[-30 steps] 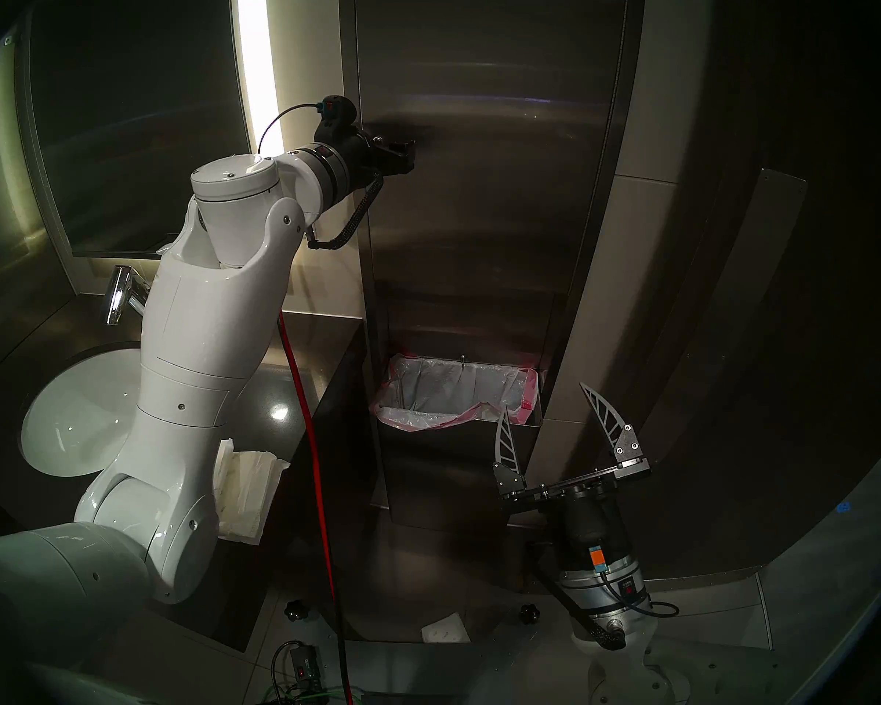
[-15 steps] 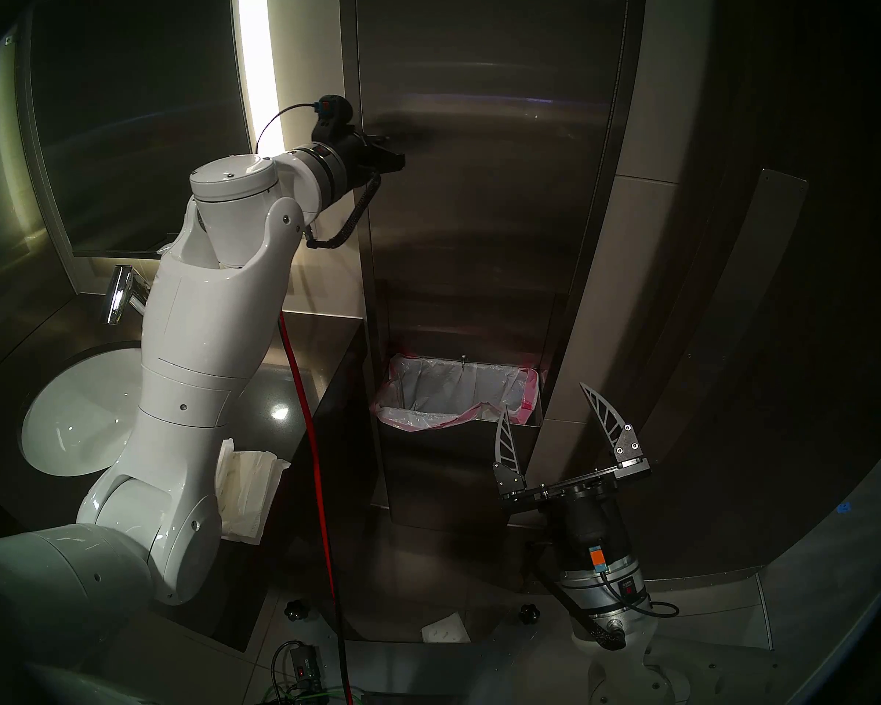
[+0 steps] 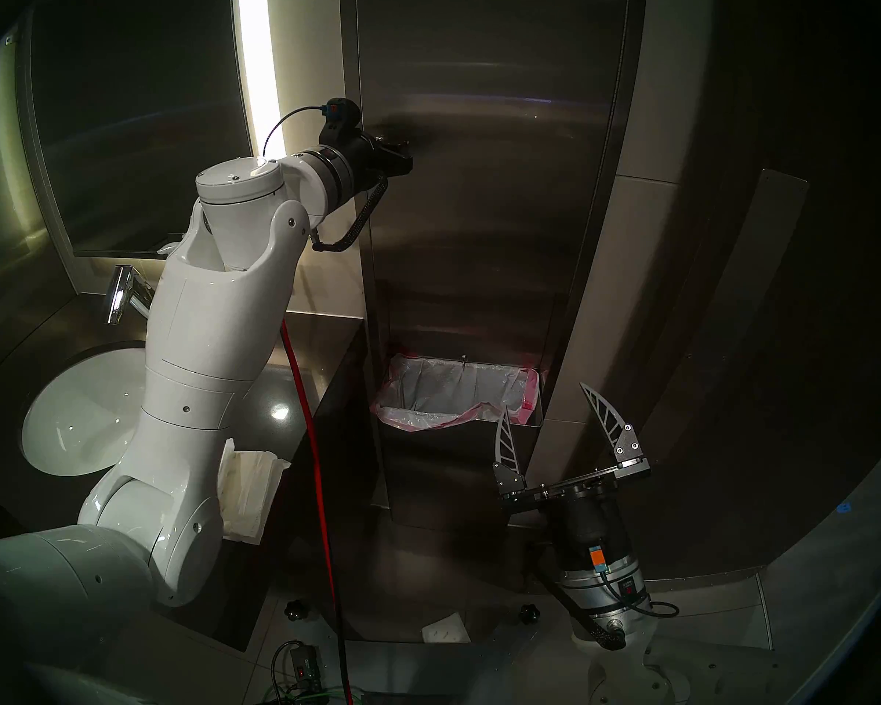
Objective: Twist key and close towel dispenser
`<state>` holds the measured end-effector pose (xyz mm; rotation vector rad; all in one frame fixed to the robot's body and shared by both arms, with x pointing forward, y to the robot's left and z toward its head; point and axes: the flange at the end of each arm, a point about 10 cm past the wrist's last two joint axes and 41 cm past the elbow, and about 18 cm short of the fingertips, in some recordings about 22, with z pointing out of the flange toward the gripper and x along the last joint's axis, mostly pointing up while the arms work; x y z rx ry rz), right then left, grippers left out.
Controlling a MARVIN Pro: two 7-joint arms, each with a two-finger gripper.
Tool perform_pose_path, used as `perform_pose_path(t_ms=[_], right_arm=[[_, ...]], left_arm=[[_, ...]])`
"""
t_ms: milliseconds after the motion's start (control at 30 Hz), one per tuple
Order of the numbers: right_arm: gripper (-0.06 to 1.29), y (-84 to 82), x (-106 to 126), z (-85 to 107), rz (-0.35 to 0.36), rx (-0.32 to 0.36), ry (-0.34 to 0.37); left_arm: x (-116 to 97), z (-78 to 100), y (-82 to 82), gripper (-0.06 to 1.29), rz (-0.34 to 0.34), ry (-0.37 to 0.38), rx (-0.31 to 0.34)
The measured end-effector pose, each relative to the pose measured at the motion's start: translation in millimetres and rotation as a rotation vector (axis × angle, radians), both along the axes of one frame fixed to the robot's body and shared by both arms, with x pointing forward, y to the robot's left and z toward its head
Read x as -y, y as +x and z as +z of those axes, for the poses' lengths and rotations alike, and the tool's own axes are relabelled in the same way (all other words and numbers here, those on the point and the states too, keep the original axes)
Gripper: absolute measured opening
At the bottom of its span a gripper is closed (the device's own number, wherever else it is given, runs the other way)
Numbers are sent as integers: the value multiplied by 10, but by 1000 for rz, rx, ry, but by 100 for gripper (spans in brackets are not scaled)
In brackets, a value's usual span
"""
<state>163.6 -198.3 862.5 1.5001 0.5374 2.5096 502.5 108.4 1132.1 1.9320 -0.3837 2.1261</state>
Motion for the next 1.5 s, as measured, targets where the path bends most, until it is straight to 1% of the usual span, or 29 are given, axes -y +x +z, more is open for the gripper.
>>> perform_pose_path(t_ms=[33,67,133,167,200,233,300,333,367,500,667,733,767,867,900,1033,1067,1133,1367,1433,1500], right_arm=[[125,0,0,0,0,0,0],[125,0,0,0,0,0,0],[125,0,0,0,0,0,0],[125,0,0,0,0,0,0],[125,0,0,0,0,0,0],[125,0,0,0,0,0,0],[125,0,0,0,0,0,0],[125,0,0,0,0,0,0],[125,0,0,0,0,0,0],[125,0,0,0,0,0,0],[125,0,0,0,0,0,0],[125,0,0,0,0,0,0],[125,0,0,0,0,0,0],[125,0,0,0,0,0,0],[125,0,0,0,0,0,0],[125,0,0,0,0,0,0],[125,0,0,0,0,0,0],[125,0,0,0,0,0,0],[125,0,0,1,0,0,0],[125,0,0,1,0,0,0],[125,0,0,1,0,0,0]], left_arm=[[-20,0,7,95,6,0,0],[-28,-2,10,83,9,0,-1],[-37,-2,15,63,13,1,-1],[-46,-1,17,49,16,1,-1],[-47,-1,18,40,17,1,-1],[-46,-1,18,32,17,1,0],[-45,-2,20,28,16,0,-1],[-46,-2,23,9,14,-1,-2],[-50,-2,25,-3,13,-4,-4],[-64,2,34,-2,3,-21,-14],[-121,11,62,-2,-24,-86,-48],[-152,9,83,-2,-43,-129,-68],[-180,11,98,-2,-58,-164,-82],[-225,10,118,-2,-80,-218,-105],[-252,10,128,-2,-93,-251,-119],[-299,6,147,-2,-121,-318,-150],[-319,3,154,-2,-136,-353,-165],[-340,-1,160,-2,-148,-383,-177],[-471,-50,225,-2,-227,-595,-260],[-500,-64,246,-2,-241,-645,-280],[-516,-69,259,-2,-250,-679,-294]])
